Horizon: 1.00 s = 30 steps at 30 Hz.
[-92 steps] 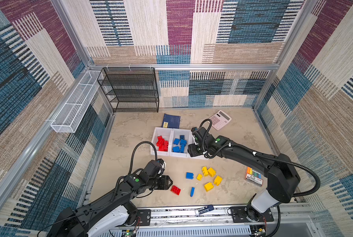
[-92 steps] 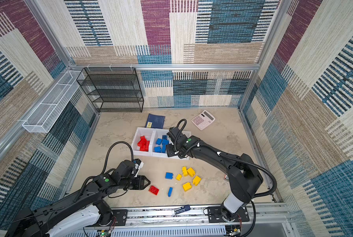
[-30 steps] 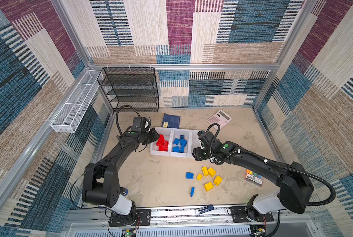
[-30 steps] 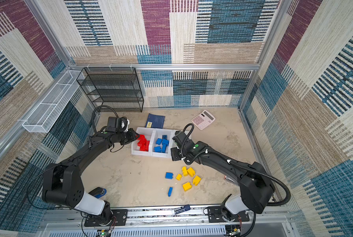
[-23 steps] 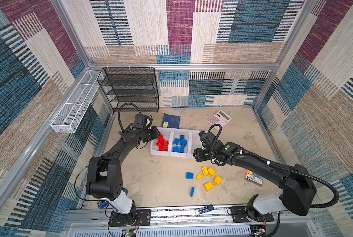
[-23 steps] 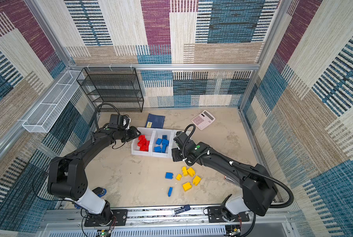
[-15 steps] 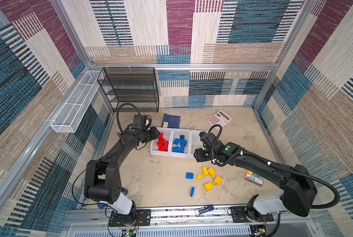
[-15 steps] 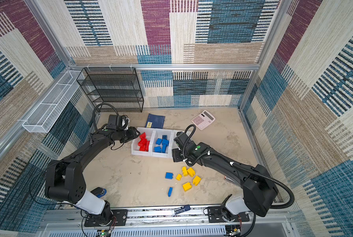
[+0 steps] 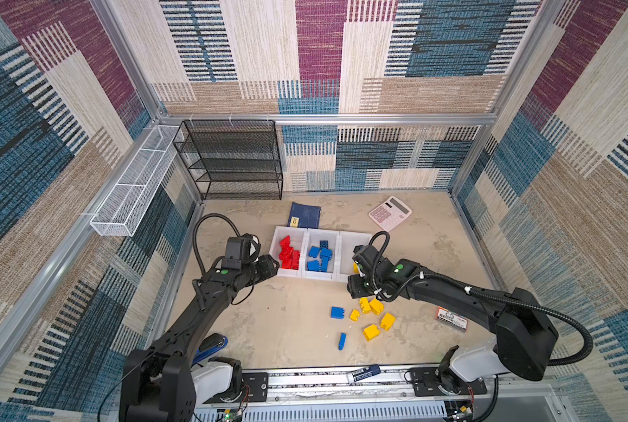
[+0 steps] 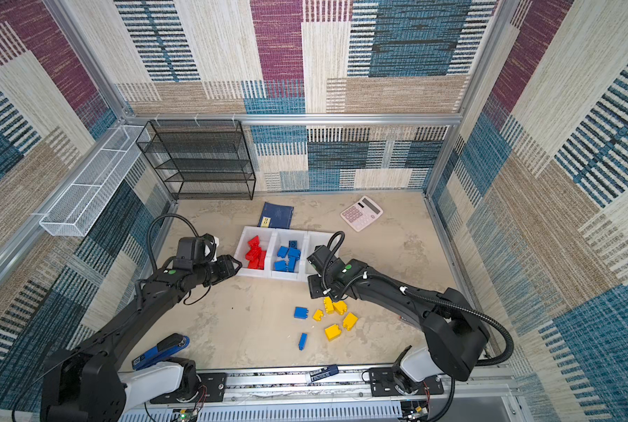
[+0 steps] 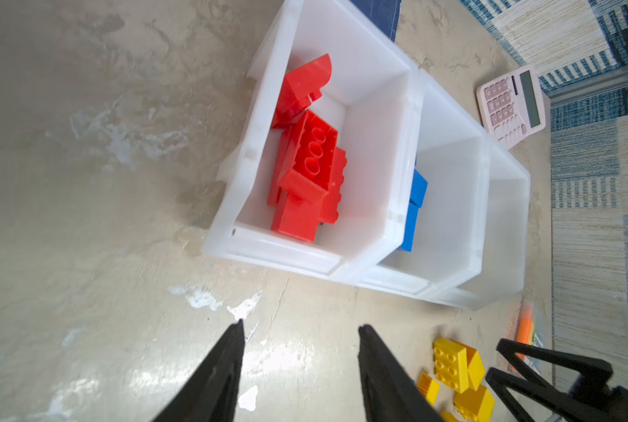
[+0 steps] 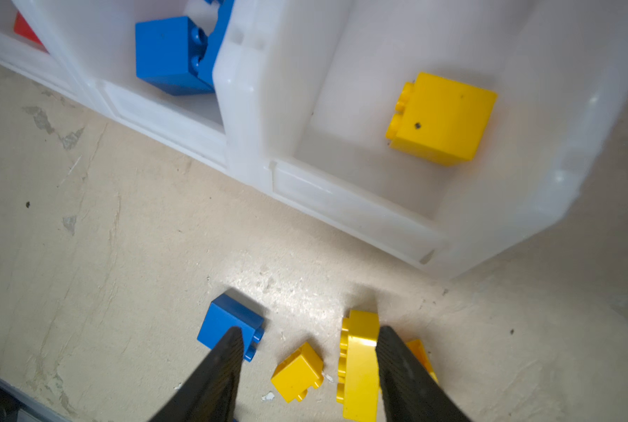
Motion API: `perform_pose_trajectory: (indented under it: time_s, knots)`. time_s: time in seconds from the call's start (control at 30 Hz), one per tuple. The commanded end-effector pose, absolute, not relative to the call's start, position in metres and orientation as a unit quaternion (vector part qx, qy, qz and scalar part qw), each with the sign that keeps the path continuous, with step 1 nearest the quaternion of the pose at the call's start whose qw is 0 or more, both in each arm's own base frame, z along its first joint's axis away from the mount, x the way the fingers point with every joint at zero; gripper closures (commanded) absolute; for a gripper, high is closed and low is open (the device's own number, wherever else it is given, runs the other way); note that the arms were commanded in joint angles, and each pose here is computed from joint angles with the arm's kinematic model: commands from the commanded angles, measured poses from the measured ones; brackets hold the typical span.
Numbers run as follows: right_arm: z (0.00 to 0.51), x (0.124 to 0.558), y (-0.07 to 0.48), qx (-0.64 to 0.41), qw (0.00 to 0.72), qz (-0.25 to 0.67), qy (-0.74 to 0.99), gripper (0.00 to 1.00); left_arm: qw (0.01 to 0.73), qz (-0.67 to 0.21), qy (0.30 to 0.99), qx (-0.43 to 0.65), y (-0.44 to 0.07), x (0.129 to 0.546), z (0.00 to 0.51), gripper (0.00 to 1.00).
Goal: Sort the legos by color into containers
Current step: 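Grasp a blue brick beside the yellow bricks with the right gripper while the left withdraws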
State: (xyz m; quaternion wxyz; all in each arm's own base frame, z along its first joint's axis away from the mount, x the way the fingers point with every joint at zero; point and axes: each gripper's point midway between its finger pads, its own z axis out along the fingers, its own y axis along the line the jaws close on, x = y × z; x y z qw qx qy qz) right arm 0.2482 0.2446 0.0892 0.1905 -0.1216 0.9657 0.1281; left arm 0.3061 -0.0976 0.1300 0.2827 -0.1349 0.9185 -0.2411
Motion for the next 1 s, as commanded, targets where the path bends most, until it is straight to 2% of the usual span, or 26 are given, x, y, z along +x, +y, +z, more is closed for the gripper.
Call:
perform_pose_trajectory:
  time_s: [0.0,0.23,0.5,0.97]
  knots:
    - [0.081,0.238,0.256,-0.125,0.174,0.128,0.968,0.39,0.297,-0.255,0.906,-0.16,-0.096,0.299,0.132,0.46]
    - [0.056,0.208,0.286,-0.159,0.131,0.122,0.971,0.39,0.299,-0.241,0.908,-0.166,-0.087,0.277,0.124,0.46]
    - [0.044,0.197,0.301,-0.163,0.113,0.123,0.972,0.39,0.292,-0.247,0.908,-0.169,-0.088,0.269,0.117,0.46]
    - [0.038,0.205,0.303,-0.131,0.119,0.106,0.979,0.4,0.285,-0.255,0.909,-0.167,-0.091,0.267,0.115,0.45]
